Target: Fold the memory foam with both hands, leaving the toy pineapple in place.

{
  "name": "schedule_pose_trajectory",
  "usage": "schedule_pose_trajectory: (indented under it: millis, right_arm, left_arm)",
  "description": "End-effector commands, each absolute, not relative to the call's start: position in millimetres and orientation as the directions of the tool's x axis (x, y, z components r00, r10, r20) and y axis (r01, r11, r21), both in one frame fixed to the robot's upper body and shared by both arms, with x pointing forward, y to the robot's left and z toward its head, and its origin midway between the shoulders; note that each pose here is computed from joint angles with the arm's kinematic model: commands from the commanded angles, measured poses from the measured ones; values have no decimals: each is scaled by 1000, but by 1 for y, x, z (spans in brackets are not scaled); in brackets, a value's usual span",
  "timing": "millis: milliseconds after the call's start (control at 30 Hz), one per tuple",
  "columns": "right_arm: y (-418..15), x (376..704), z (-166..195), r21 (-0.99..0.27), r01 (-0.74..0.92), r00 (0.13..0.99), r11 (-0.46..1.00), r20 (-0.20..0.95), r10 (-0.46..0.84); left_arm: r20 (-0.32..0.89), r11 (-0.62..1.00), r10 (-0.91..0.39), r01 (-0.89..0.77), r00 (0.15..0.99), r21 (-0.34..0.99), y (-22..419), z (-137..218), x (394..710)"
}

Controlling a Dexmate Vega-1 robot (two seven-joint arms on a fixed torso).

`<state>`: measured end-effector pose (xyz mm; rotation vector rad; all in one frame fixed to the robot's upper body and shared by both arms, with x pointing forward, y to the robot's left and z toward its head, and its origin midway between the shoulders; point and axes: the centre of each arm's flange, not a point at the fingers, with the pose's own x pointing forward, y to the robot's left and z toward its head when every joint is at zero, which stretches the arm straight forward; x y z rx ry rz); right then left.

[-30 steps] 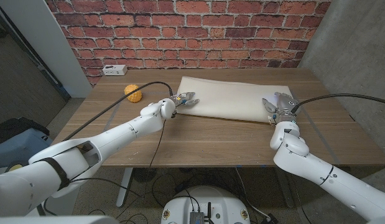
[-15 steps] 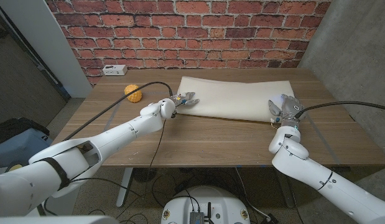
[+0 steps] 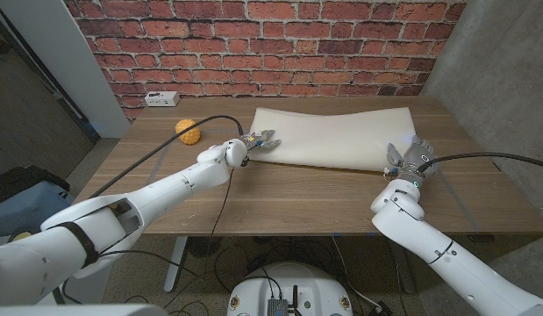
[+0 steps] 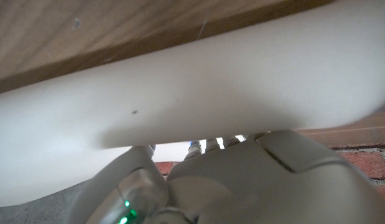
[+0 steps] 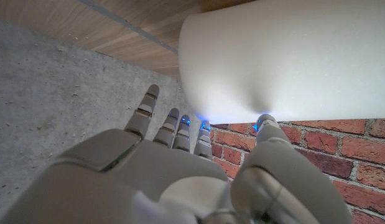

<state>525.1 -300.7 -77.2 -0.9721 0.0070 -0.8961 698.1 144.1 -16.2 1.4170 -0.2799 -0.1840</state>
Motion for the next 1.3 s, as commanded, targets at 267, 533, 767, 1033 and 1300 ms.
schedule_pose_trajectory:
  millis: [267, 533, 767, 1033, 1300]
  right_arm:
    - [-282, 524, -84, -615, 777, 561, 133, 580, -591]
    - [-267, 533, -73, -617, 787, 535, 13, 671, -514]
    - [-259, 545, -62, -638, 770, 576, -12, 704, -416]
    - [-258, 559, -54, -701, 711, 671, 57, 652, -353]
    - [-257, 575, -49, -813, 574, 797, 104, 524, -301]
  left_arm:
    - [77, 144, -298, -35, 951, 989, 145, -16, 702]
    - [81, 136, -301, -42, 950, 990, 147, -16, 702]
    - [86, 134, -297, -48, 951, 990, 149, -15, 701]
    - [84, 122, -304, -49, 949, 991, 150, -15, 700]
    - [81, 108, -320, -49, 944, 993, 150, -14, 699]
